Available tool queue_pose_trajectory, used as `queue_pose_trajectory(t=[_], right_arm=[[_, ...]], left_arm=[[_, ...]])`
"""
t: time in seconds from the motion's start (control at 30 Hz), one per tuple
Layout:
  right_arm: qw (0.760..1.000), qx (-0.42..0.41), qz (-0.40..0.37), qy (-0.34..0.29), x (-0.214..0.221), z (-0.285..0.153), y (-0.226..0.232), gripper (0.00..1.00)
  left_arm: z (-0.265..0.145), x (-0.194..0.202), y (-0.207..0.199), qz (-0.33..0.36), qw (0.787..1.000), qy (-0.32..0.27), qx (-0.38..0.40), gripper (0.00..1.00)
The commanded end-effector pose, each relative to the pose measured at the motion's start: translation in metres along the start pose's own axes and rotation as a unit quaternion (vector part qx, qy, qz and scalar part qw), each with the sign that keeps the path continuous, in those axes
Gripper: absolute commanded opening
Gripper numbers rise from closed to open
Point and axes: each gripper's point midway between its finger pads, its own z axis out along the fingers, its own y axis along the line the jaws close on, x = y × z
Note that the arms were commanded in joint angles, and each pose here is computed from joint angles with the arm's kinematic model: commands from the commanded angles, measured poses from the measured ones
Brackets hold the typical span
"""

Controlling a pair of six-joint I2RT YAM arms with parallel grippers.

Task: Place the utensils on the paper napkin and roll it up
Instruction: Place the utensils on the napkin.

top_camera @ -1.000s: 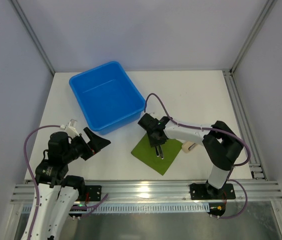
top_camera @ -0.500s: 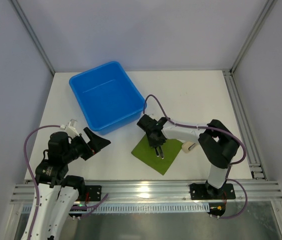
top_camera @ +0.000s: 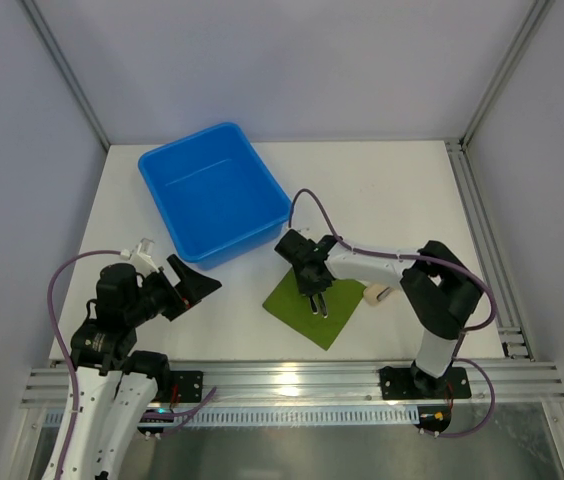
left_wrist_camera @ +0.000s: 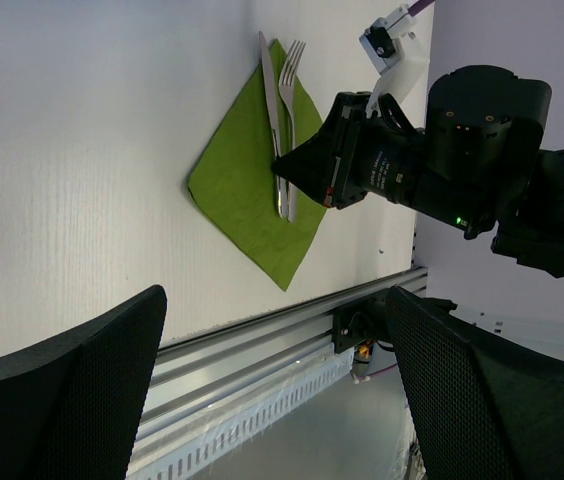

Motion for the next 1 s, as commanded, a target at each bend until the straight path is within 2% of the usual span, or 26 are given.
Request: queue_pose_trajectory(t=[0.0, 0.5, 0.97], right_arm=[[0.999, -0.02, 0.02, -0.032, -0.009, -0.023, 0.007, 0.04], [1.0, -0.012, 0.017, -0.021, 0.012, -0.017, 0.005, 0.04], [0.999, 0.008, 0.014, -0.027, 0.003, -0.01, 0.004, 0.04]], left_arm=[[-0.002, 0.002, -0.002, 0.012, 1.0, 0.004, 0.007, 0.91], [-0.002, 0.003, -0.001, 0.012, 1.0, 0.005, 0.006, 0.91], [-0.004, 0.004, -0.001, 0.013, 1.0, 0.006, 0.006, 0.91]])
